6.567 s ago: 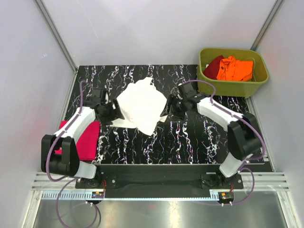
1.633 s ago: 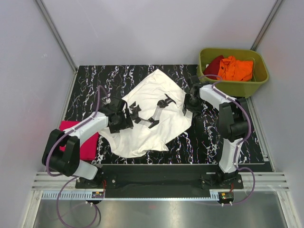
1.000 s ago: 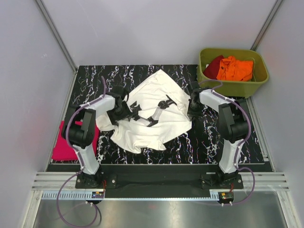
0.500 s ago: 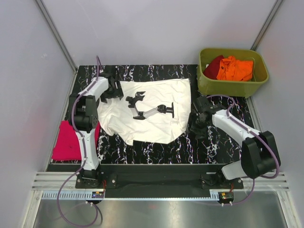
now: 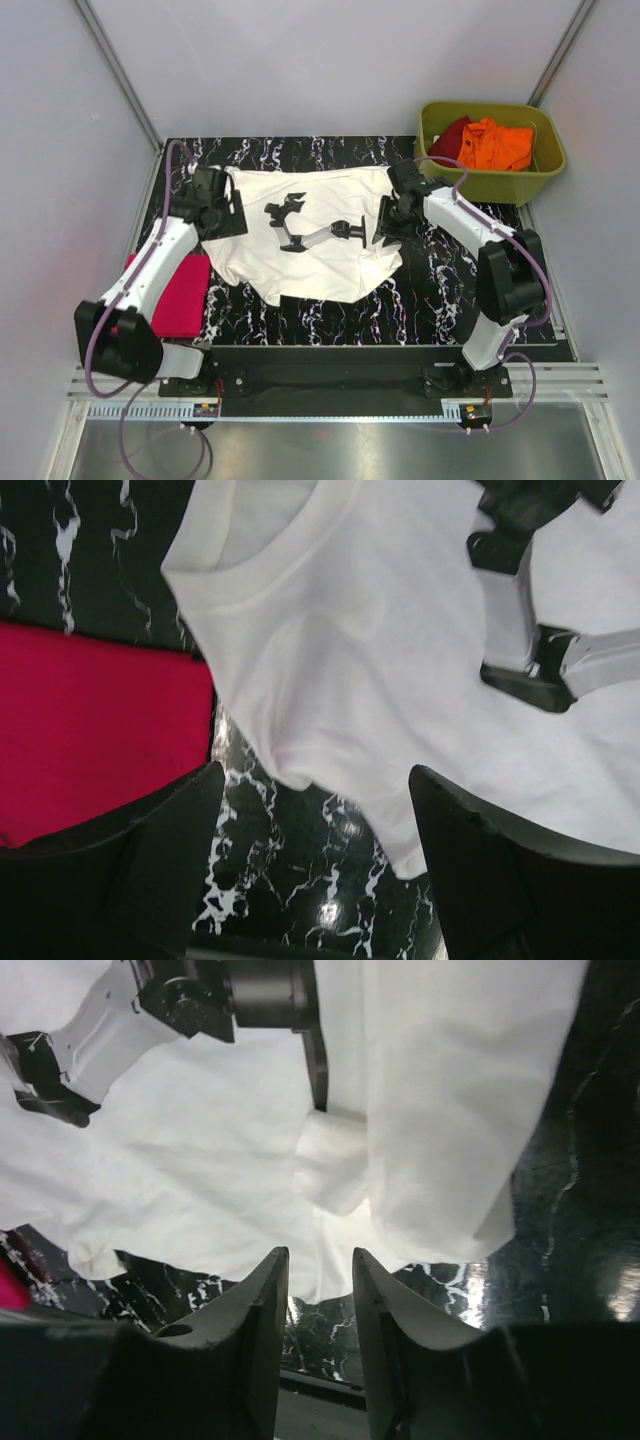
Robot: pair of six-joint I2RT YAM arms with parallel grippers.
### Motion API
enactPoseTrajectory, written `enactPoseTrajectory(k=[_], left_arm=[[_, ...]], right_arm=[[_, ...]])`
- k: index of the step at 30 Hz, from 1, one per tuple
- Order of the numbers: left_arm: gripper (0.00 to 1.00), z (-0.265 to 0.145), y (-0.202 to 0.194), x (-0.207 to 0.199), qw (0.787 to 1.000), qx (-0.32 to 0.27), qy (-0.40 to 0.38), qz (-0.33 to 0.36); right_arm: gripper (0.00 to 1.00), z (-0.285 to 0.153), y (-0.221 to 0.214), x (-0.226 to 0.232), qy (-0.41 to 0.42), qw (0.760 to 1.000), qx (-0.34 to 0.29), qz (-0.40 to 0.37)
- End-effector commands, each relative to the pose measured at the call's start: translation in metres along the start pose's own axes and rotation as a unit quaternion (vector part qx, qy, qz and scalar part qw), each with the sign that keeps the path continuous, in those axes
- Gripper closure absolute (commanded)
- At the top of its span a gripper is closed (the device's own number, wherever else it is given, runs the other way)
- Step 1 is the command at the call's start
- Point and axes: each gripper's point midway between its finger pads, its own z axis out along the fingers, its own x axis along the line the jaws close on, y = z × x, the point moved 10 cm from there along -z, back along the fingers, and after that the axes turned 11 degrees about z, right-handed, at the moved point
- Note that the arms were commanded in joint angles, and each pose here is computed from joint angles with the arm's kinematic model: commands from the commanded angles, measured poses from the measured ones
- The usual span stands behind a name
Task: Fold and stack the t-shirts
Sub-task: Flatten the tshirt out
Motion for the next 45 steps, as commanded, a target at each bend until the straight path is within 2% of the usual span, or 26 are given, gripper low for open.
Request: enactPoseTrajectory(k=[1,4,7,8,10,13,16,19,23,26,28,30,32,34,38,42,44,45], left_arm=[[0.2,-0.026,-0.034,0.01,1.0,0.005,-0.011,-0.028],[0.21,-0.035,-0.06,0.012,0.997,0.02,-0.025,-0.066],[0.21,-0.039,-0.076,0.014,0.994,0.024,-0.038,-0.095],[0.21,-0.039,-0.077,0.016,0.994,0.023,-0.041,-0.104],[0.21,-0.039,-0.081,0.017,0.993,0.026,-0.049,-0.104],[0.22,-0.035,-0.083,0.019,0.992,0.041,-0.051,-0.112],[0.22,-0.033,-0.079,0.021,0.99,0.042,-0.052,-0.127],[0.23,-0.035,-0.075,0.024,0.989,0.033,-0.052,-0.134],[0.23,-0.032,-0.072,0.029,0.99,0.049,-0.037,-0.13],[0.22,-0.028,-0.072,0.03,0.988,0.065,-0.03,-0.135],[0.22,-0.021,-0.073,0.029,0.987,0.079,-0.032,-0.138],[0.22,-0.011,-0.075,0.028,0.985,0.099,-0.029,-0.138],[0.22,-0.003,-0.077,0.026,0.984,0.106,-0.037,-0.14],[0.23,0.004,-0.082,0.022,0.981,0.119,-0.061,-0.142],[0.24,0.012,-0.092,0.015,0.974,0.138,-0.093,-0.154],[0.23,0.019,-0.108,0.012,0.968,0.151,-0.098,-0.177],[0.23,0.024,-0.109,0.01,0.965,0.148,-0.103,-0.189],[0.24,0.028,-0.114,0.008,0.962,0.159,-0.108,-0.194]], right_arm=[[0.6,0.003,-0.014,0.017,0.056,0.998,0.039,0.016],[0.47,0.013,-0.018,0.022,0.071,0.996,0.046,0.043],[0.43,0.027,-0.016,0.016,0.029,0.997,0.041,0.063],[0.42,0.031,-0.013,0.009,-0.003,0.998,0.018,0.057],[0.42,0.035,-0.01,-0.005,-0.051,0.998,-0.011,0.044],[0.43,0.043,-0.01,-0.02,-0.077,0.997,-0.006,0.02],[0.48,0.046,-0.01,-0.035,-0.104,0.994,0.0,0.032],[0.52,0.046,-0.001,-0.068,-0.168,0.984,-0.026,0.058],[0.53,0.037,0.014,-0.11,-0.259,0.962,-0.067,0.049],[0.53,0.021,0.022,-0.124,-0.291,0.951,-0.087,0.058],[0.53,0.011,0.023,-0.123,-0.293,0.949,-0.102,0.056],[0.5,-0.004,0.025,-0.113,-0.261,0.957,-0.112,0.055],[0.47,-0.019,0.023,-0.095,-0.191,0.972,-0.121,0.059],[0.41,-0.027,0.016,-0.078,-0.1,0.988,-0.094,0.074],[0.36,-0.029,0.0,-0.055,0.003,0.993,-0.054,0.108],[0.35,-0.012,-0.011,-0.038,0.014,0.994,-0.039,0.1],[0.36,-0.001,-0.011,-0.034,-0.003,0.996,-0.029,0.09],[0.37,0.0,-0.008,-0.031,-0.022,0.996,-0.044,0.08]])
